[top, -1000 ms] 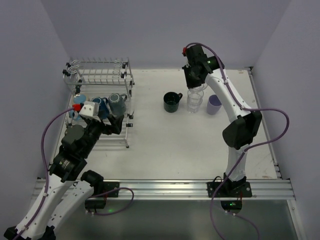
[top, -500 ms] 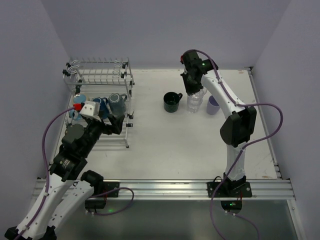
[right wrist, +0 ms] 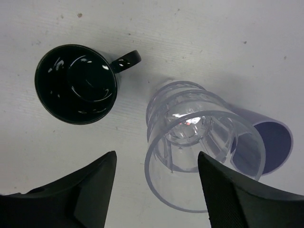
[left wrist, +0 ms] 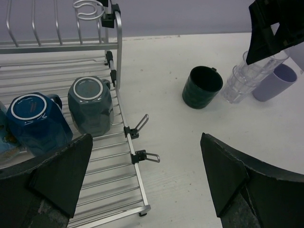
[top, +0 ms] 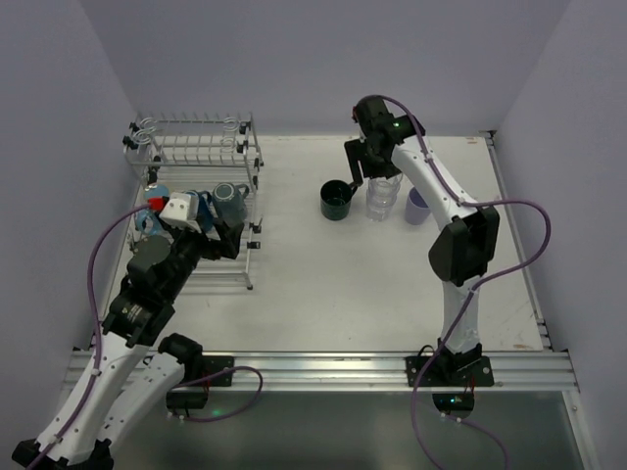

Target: Unload the cups from the dish rack

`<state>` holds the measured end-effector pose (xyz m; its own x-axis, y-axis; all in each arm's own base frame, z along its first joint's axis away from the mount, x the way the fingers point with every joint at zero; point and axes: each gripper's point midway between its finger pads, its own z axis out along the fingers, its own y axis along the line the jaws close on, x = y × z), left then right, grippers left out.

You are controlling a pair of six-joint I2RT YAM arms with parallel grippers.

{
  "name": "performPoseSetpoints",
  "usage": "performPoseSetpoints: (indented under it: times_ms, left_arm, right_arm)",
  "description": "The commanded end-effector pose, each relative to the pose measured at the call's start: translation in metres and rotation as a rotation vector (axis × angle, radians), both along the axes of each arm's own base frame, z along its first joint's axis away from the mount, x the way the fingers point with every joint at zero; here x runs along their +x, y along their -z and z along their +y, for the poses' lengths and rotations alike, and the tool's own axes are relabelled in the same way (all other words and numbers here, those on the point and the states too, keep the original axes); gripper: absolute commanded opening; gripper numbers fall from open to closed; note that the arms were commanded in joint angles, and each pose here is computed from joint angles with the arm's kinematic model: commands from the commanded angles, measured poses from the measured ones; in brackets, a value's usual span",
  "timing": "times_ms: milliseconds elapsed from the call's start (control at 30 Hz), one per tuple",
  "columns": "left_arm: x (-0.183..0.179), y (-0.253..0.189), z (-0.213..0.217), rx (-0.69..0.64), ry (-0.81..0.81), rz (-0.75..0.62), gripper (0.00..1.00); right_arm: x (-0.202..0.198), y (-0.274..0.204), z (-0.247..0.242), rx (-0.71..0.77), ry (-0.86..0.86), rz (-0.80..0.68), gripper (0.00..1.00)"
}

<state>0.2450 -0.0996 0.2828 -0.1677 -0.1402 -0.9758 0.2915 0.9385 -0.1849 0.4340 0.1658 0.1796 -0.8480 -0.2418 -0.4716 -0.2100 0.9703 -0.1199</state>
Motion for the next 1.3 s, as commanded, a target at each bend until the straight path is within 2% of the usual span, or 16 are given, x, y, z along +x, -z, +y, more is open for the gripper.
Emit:
performPoseSetpoints:
  times_ms: [0,67,133,167,200,233,267,367,400,433,500,633,700,900,1067,1267]
  left_arm:
    - [0.012,0.004,0.004,-0.003,-0.041,0.019,1.0]
    - [0.016,0.005,0.007,-0.024,-0.078,0.042,1.0]
    - [0.02,0.009,0.01,-0.036,-0.111,0.072,1.0]
    - [0.023,0.011,0.013,-0.056,-0.147,0.09,1.0]
    - [0.025,0.013,0.015,-0.065,-0.167,0.106,1.0]
    - [0.026,0.014,0.017,-0.08,-0.19,0.12,1.0]
    - [0.028,0.012,0.017,-0.115,-0.208,0.128,1.0]
    - [0.04,0.016,0.009,-0.159,-0.209,0.136,1.0]
    - [0.048,0.025,0.006,-0.145,-0.213,0.162,1.0]
    - [0.055,0.024,0.005,-0.15,-0.225,0.152,1.0]
    - [0.07,0.037,0.003,-0.115,-0.252,0.188,1.0]
    - [0.097,0.035,0.009,-0.074,-0.329,0.181,1.0]
    - [0.109,0.04,0.011,-0.039,-0.358,0.178,1.0]
    - [0.137,0.05,0.028,0.063,-0.472,0.196,1.0]
    - [0.151,0.053,0.037,0.064,-0.514,0.181,1.0]
    - [0.17,0.081,0.044,0.099,-0.526,0.243,1.0]
  right_arm:
    - [-0.003,-0.076,0.01,0.101,-0.072,-0.184,0.73]
    - [-0.012,-0.076,0.019,0.128,-0.093,-0.21,0.79]
    - [-0.018,-0.116,0.028,0.221,-0.102,-0.358,0.82]
    - [-0.028,-0.101,0.031,0.229,-0.117,-0.337,0.85]
    - [-0.036,-0.109,0.039,0.273,-0.129,-0.37,0.86]
    - [-0.045,-0.145,0.045,0.363,-0.149,-0.492,0.87]
    - [-0.059,-0.12,0.051,0.374,-0.165,-0.461,0.91]
    - [-0.093,-0.132,0.064,0.587,-0.187,-0.564,0.95]
    - [-0.099,-0.148,0.072,0.694,-0.201,-0.62,0.96]
    - [-0.119,-0.14,0.07,0.742,-0.225,-0.615,0.96]
    - [-0.133,-0.142,0.072,0.819,-0.233,-0.633,0.96]
    - [-0.16,-0.134,0.064,0.91,-0.252,-0.677,0.96]
    - [-0.176,-0.15,0.063,0.996,-0.293,-0.736,0.96]
    - [-0.187,-0.124,0.061,0.987,-0.314,-0.705,0.97]
    - [-0.191,-0.123,0.066,1.003,-0.353,-0.702,0.97]
    - [-0.195,-0.118,0.069,1.006,-0.387,-0.685,0.97]
